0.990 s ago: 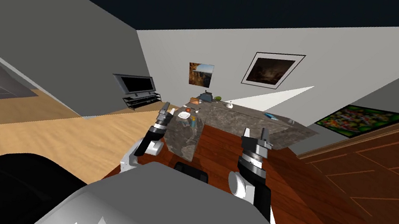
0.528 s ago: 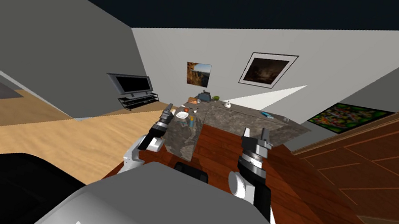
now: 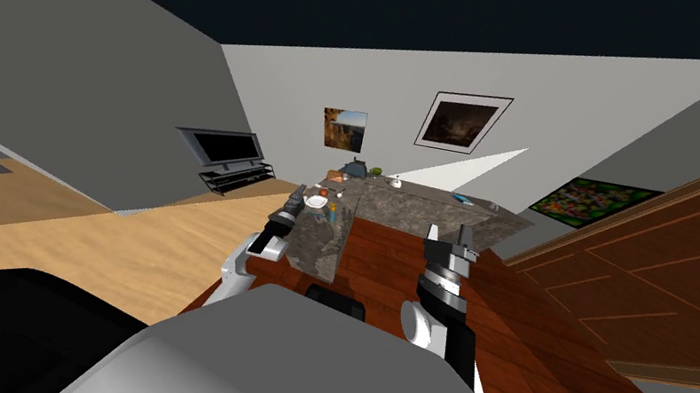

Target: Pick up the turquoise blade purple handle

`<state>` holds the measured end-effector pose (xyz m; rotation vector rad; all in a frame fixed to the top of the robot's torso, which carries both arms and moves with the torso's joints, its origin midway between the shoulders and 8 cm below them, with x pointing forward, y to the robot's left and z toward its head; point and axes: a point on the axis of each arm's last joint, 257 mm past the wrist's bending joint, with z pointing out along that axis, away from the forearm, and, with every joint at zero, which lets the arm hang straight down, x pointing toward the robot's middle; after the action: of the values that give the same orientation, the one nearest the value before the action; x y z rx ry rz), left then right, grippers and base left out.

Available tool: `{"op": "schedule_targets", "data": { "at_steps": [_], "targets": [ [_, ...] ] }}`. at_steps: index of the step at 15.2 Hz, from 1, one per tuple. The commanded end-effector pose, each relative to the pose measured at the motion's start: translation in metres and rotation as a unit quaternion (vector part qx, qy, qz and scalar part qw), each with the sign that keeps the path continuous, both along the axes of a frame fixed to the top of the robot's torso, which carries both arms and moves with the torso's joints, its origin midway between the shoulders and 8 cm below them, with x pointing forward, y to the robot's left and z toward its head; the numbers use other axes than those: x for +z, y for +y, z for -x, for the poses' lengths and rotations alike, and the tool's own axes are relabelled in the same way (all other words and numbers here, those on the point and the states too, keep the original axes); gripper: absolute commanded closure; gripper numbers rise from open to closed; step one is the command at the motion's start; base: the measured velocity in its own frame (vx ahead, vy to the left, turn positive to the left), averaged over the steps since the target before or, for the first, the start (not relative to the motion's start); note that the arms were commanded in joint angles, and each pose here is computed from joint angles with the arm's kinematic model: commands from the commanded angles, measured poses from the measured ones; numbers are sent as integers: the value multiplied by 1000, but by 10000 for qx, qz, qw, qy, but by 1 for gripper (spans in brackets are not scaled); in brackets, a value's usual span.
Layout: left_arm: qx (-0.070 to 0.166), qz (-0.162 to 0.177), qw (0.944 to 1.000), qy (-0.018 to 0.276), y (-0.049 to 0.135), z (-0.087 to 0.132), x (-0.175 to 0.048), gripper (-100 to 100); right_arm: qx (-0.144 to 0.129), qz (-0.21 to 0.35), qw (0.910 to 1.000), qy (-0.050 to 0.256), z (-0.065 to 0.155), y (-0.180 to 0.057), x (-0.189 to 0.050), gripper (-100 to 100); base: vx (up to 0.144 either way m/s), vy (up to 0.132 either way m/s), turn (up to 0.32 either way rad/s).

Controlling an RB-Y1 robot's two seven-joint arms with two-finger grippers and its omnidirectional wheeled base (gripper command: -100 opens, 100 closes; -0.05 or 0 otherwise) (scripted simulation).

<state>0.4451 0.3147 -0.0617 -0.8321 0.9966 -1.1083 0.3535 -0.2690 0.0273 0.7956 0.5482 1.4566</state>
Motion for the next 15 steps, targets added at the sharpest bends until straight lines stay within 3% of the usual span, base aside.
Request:
{"op": "schedule_targets", "data": {
  "at_steps": [1, 6, 15],
  "targets": [
    [103, -33, 9996, 247, 11, -8, -12, -100, 0, 0, 10000, 0, 0, 0, 0, 0, 3, -20, -77],
    [256, -66, 9977, 621, 24, -18, -30, -100, 0, 0, 10000, 0, 0, 0, 0, 0, 0, -14, -36],
    [677, -179, 9864, 1484, 60, -40, -71, -100, 0, 0, 10000, 0, 0, 0, 0, 0, 0, -15, -52]
  ]
}}
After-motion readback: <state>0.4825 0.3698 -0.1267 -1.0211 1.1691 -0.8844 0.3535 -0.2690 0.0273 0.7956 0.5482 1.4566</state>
